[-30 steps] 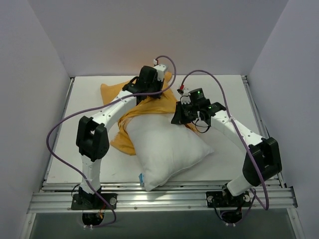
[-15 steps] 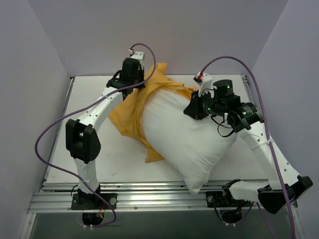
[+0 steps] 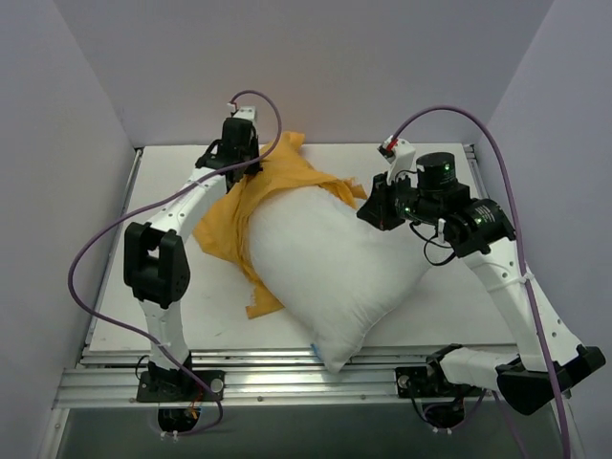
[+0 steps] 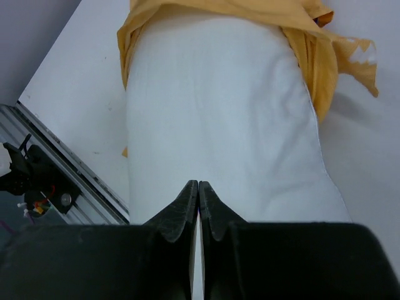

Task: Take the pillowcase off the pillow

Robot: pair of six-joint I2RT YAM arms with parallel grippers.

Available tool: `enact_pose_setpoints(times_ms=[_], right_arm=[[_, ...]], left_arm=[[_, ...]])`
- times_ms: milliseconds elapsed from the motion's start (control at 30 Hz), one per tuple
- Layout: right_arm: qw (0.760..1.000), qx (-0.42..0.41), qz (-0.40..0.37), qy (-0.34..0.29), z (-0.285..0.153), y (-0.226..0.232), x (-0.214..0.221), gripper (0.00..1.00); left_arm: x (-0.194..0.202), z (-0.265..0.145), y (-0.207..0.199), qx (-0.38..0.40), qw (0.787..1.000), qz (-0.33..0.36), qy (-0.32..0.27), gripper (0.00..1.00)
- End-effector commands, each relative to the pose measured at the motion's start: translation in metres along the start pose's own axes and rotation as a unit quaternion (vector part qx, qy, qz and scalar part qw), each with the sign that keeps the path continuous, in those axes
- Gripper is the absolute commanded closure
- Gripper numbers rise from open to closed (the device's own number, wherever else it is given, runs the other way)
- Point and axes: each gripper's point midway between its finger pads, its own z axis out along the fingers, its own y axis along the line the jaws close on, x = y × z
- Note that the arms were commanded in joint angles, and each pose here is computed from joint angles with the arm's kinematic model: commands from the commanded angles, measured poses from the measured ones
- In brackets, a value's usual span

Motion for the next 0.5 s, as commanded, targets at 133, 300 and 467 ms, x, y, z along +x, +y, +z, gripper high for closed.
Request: enact_pose_setpoints(times_ms=[133, 300, 467], right_arm=[[0.995, 0.072, 0.07, 0.001, 0.059, -0.042, 0.003, 1.0], [0.991, 0.128, 0.039, 0.014, 0.079, -0.058, 0.005, 0.82], [0.995, 0.092, -0.041, 0.015, 0.095, -0.003, 0.013, 0.37]], left_arm=[[-0.043, -0.063, 0.007, 0.053, 0.993, -0.069, -0.085, 0.53], [-0.046, -0.13, 0.009, 0.078, 0.988, -0.075, -0.114, 0.17], [0.014, -0.172, 0.033, 0.049, 0.992, -0.08, -0.085, 0.14]])
